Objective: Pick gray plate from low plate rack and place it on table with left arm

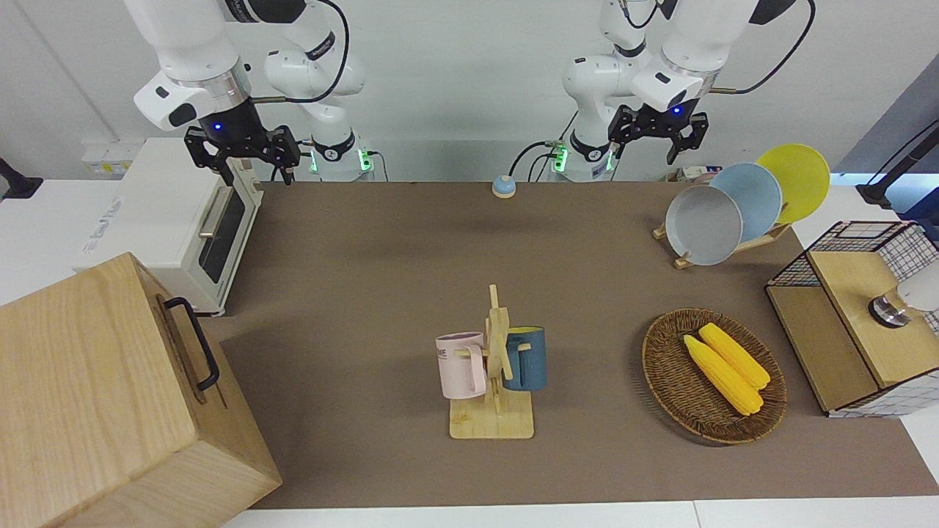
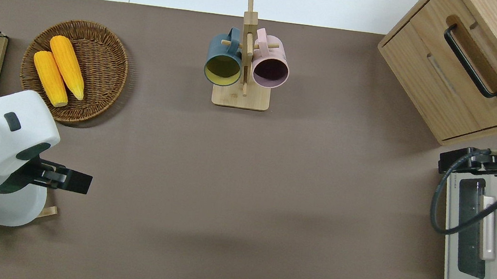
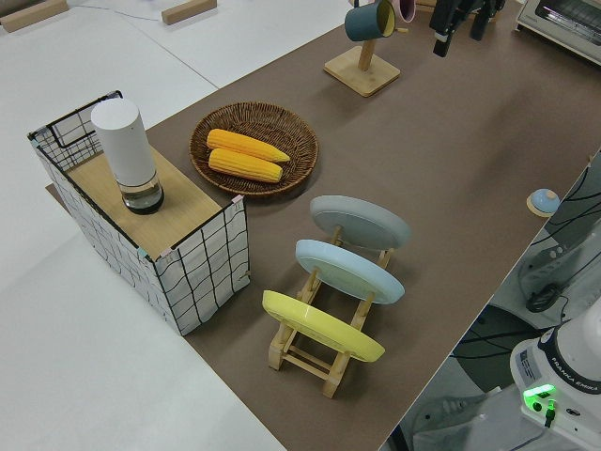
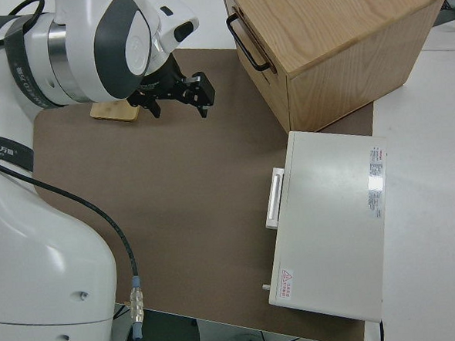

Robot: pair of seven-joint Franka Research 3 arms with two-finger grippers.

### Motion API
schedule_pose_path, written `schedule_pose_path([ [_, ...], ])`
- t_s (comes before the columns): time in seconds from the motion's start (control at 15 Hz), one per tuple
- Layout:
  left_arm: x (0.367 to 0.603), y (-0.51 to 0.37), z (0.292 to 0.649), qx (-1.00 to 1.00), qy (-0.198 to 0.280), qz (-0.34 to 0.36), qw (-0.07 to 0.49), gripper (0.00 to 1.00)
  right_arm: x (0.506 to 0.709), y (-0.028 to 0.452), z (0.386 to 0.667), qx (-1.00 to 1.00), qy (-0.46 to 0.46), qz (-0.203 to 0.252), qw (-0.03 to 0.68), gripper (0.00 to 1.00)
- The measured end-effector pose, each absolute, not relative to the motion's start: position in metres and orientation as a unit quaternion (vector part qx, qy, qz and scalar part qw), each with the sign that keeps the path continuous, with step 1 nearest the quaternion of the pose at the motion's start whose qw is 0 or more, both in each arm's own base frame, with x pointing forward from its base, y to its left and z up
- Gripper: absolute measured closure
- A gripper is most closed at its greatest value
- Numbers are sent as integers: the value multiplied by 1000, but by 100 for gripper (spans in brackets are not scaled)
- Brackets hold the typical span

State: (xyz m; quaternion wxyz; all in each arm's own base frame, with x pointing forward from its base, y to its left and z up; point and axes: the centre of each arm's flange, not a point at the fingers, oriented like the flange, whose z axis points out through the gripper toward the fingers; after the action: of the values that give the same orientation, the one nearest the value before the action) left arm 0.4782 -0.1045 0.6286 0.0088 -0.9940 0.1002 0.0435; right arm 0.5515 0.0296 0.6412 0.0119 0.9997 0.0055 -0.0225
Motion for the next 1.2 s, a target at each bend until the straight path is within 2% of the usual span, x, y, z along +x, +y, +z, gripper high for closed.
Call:
schedule_pose_path([
  [1.2, 479, -102, 629, -994, 99, 43, 14, 0, 551, 30, 641, 1000, 6, -23, 12, 1],
])
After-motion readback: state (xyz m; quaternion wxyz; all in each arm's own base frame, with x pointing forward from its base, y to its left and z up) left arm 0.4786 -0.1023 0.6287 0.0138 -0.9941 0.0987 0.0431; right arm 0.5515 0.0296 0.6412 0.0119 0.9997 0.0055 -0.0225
